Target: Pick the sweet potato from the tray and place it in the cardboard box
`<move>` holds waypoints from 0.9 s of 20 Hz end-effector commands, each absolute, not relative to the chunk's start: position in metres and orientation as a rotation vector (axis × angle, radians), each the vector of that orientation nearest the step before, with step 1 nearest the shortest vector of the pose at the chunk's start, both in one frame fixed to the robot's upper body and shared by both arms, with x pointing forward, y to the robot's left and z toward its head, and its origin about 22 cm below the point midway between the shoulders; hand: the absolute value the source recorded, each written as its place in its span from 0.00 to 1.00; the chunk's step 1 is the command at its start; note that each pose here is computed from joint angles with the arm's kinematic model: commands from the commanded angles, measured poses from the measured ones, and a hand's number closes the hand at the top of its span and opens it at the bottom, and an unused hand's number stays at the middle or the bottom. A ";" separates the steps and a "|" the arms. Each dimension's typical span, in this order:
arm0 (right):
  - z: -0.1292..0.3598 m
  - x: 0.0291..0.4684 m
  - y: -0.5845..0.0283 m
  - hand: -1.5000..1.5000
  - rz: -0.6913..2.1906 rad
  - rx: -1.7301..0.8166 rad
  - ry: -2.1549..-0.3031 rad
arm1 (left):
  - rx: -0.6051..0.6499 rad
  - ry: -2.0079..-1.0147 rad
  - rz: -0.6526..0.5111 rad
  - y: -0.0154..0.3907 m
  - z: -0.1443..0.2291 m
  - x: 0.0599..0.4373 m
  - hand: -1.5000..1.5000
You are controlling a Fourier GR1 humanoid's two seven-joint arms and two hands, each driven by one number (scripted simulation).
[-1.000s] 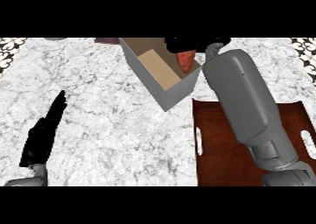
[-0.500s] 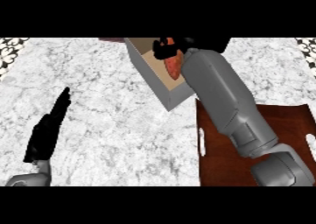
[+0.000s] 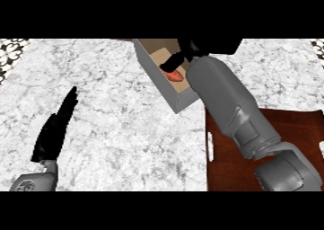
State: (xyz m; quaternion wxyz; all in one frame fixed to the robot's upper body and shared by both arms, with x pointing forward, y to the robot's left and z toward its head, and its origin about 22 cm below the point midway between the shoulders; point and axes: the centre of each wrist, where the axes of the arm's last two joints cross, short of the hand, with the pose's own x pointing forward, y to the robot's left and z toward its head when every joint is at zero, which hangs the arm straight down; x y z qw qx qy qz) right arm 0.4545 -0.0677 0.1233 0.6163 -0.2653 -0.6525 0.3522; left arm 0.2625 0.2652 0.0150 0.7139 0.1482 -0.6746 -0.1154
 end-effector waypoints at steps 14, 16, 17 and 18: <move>0.151 0.473 -0.138 0.00 -0.020 -0.366 -1.758 | 0.342 -1.476 -0.252 0.271 0.016 0.257 0.50; 0.145 0.474 -0.168 0.00 -0.072 -0.373 -1.753 | 0.350 -1.471 -0.226 0.265 0.010 0.252 0.50; 0.140 0.473 -0.200 0.00 -0.111 -0.440 -1.757 | 0.361 -1.482 -0.231 0.282 0.027 0.249 0.50; 0.128 0.471 -0.206 0.00 -0.121 -0.459 -1.739 | 0.360 -1.475 -0.222 0.284 0.012 0.250 0.50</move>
